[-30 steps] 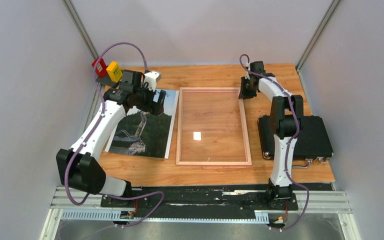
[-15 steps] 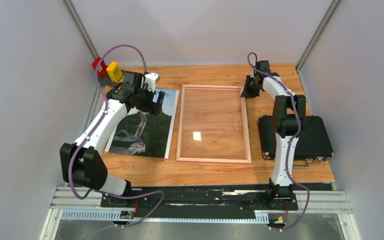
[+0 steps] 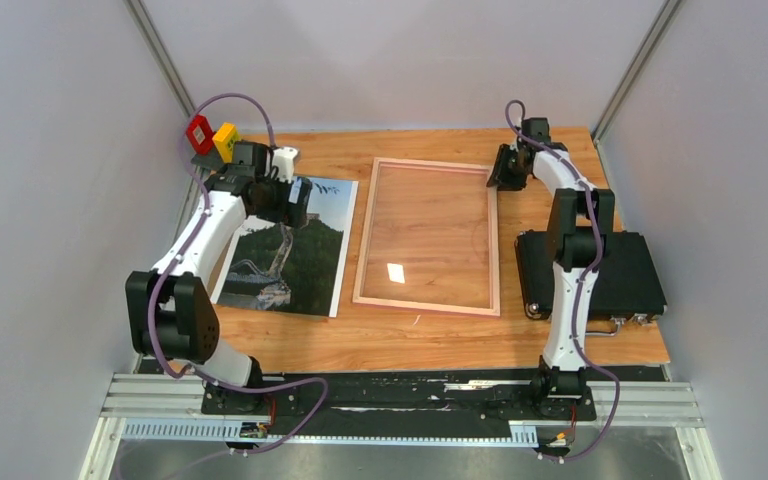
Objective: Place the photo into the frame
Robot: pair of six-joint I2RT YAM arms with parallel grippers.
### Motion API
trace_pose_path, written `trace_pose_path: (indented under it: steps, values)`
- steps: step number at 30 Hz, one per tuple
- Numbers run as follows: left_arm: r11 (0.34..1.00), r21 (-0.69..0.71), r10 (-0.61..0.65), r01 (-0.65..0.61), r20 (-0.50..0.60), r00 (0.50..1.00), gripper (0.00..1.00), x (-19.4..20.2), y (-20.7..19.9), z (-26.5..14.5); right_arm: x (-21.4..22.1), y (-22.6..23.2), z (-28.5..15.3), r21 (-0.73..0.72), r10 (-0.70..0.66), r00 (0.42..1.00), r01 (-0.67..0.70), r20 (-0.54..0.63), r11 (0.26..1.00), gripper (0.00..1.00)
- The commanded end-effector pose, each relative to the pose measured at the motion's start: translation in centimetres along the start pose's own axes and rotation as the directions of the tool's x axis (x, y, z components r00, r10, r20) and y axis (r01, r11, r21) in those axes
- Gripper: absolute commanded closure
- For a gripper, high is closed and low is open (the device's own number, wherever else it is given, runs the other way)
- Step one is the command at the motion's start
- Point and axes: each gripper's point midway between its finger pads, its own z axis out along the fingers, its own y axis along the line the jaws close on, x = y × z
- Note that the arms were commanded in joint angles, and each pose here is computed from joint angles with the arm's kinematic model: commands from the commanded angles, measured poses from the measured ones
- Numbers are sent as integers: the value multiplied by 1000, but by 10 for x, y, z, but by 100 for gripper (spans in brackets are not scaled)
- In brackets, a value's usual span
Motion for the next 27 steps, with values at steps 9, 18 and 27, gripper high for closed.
trace_pose_path:
  steps: [9,18,27]
  values:
    - [989,-53,-141,136,-100,985,0,24,82,17,-46,56,-63,-107,-179,966,201,186,974,28]
    - [974,-80,-222,210,-200,954,0,49,123,27,3,198,-98,-287,-405,882,464,243,838,24]
    - [970,-25,-240,240,-199,950,0,54,129,37,83,324,-78,-470,-545,803,587,240,659,24]
